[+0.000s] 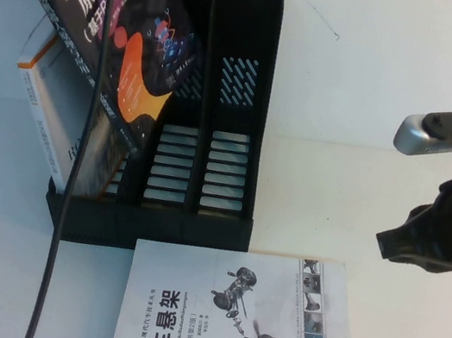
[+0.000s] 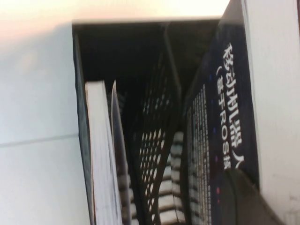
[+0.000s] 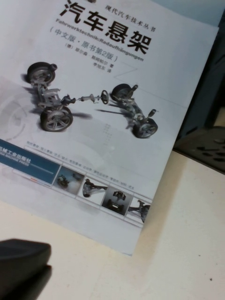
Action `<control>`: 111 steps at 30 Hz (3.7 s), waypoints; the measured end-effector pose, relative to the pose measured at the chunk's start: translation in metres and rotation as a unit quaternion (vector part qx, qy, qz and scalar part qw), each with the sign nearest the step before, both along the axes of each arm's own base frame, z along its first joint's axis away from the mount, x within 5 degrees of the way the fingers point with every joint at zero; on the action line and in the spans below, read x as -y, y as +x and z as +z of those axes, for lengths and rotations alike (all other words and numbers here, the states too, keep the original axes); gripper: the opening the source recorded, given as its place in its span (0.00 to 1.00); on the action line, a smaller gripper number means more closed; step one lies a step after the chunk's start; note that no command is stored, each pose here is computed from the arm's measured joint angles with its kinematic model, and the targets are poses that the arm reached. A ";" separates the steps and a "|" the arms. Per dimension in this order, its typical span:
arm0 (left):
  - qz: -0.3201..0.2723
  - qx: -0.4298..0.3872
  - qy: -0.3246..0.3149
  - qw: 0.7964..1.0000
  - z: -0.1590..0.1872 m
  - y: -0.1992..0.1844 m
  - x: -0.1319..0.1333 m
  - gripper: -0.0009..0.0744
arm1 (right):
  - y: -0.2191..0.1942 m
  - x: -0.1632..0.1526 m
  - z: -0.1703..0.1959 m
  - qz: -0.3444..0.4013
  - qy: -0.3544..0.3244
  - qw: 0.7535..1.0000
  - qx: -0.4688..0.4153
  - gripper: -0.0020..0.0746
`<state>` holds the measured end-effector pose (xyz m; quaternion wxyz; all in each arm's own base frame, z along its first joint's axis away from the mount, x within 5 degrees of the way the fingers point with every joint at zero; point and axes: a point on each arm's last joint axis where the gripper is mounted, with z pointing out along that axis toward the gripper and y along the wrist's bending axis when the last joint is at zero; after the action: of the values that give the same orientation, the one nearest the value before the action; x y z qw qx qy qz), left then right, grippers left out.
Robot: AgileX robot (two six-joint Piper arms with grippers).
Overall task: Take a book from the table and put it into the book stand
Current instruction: Place the book on the book shelf
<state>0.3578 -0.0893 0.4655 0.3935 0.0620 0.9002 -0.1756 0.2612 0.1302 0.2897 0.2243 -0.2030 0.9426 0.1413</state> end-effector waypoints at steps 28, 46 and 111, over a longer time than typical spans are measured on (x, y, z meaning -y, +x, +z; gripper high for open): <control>-0.019 -0.064 0.003 0.998 -0.048 0.039 0.028 0.16 | 0.000 0.000 0.000 -0.001 0.000 1.000 -0.001 0.03; -0.029 -0.072 0.039 0.996 -0.075 0.057 0.038 0.16 | 0.000 0.000 0.000 -0.001 0.000 1.000 -0.001 0.03; 0.039 -0.041 0.026 0.998 -0.036 0.056 0.035 0.16 | 0.011 -0.003 -0.010 -0.006 -0.001 1.000 0.007 0.03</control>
<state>0.4139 -0.1245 0.4297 0.3615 0.0294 0.9215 -0.1391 0.2718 0.1335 0.2796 0.2315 -0.1985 0.9424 0.1372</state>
